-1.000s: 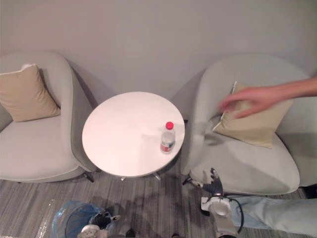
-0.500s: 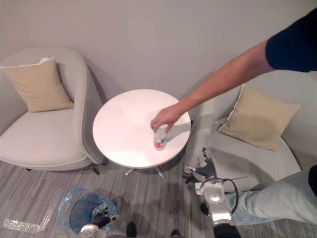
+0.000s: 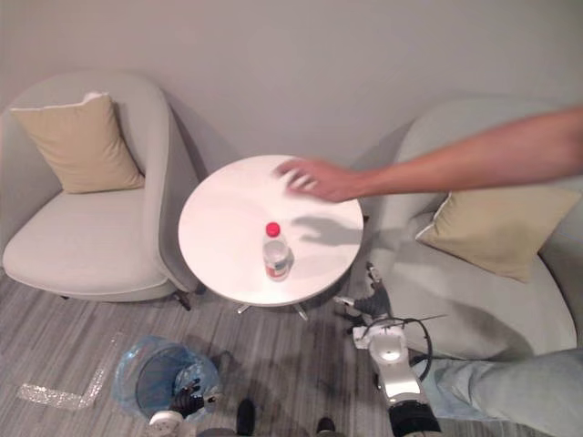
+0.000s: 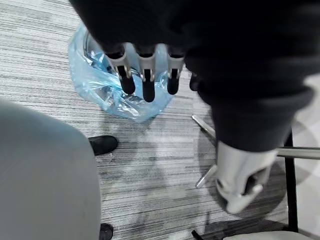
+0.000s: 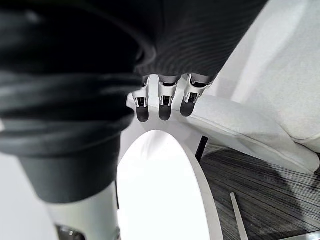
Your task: Gather rubbish on tea table into small bin, then transfer packed bag to large trash can.
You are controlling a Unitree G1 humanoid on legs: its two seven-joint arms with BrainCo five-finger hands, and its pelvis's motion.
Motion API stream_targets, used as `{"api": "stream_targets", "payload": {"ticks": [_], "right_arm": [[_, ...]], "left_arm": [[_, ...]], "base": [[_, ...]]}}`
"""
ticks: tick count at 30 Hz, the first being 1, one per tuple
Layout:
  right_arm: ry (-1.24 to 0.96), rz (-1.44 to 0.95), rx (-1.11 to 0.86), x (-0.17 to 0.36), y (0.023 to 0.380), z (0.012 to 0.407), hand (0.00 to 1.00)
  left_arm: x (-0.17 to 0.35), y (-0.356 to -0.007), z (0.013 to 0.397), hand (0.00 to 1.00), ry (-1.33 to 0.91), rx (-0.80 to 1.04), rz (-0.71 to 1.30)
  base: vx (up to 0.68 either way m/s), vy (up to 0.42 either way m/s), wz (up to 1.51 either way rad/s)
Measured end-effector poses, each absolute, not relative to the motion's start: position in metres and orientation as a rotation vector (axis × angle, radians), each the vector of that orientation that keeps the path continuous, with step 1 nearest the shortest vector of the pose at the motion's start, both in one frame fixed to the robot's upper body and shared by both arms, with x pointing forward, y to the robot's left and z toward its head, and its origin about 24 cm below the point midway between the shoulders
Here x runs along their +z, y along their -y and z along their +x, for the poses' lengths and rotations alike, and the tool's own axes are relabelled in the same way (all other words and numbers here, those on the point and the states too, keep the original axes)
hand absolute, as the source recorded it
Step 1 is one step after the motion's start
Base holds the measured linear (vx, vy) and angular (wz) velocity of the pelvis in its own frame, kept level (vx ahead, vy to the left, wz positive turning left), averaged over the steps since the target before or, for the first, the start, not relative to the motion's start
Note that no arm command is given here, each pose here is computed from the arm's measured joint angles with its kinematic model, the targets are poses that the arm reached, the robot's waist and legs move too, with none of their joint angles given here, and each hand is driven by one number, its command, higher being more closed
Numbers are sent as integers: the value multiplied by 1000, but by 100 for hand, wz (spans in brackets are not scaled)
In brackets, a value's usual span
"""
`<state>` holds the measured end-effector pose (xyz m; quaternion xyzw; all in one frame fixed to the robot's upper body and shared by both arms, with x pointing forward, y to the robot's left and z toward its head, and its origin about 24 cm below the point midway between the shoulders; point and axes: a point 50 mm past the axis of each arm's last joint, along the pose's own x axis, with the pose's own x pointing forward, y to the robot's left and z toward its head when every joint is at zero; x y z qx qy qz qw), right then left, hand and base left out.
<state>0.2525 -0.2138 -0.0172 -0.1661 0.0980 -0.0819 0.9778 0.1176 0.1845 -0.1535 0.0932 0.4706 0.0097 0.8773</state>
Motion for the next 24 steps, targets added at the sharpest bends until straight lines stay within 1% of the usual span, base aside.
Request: {"api": "stream_targets", "payload": {"ticks": [7,10,13,15,18,24], "right_arm": [[-211,-395,-140,-21,213,248,0],[-212,-415,-107,-22,210,249,0],[-202,-448,-32,-21,200,252,0],[-191,-476,30,-19,191,259,0],[-174,-491,70,-15,181,270,0],[-97,-513,87,5,170,296,0]], "left_arm": [[-153,-184,118,0,-978,1,215],[-153,-183,118,0,-977,-2,216],[-153,-182,120,0,-971,-19,230],[-152,-182,122,0,-958,-29,237],[-151,-181,124,0,-943,-34,239],[-146,-177,137,0,-897,-36,234]], "base": [[-65,2,-5],[-80,7,-3],[-19,0,3],[29,-1,5],[28,-4,10],[8,-11,19]]}}
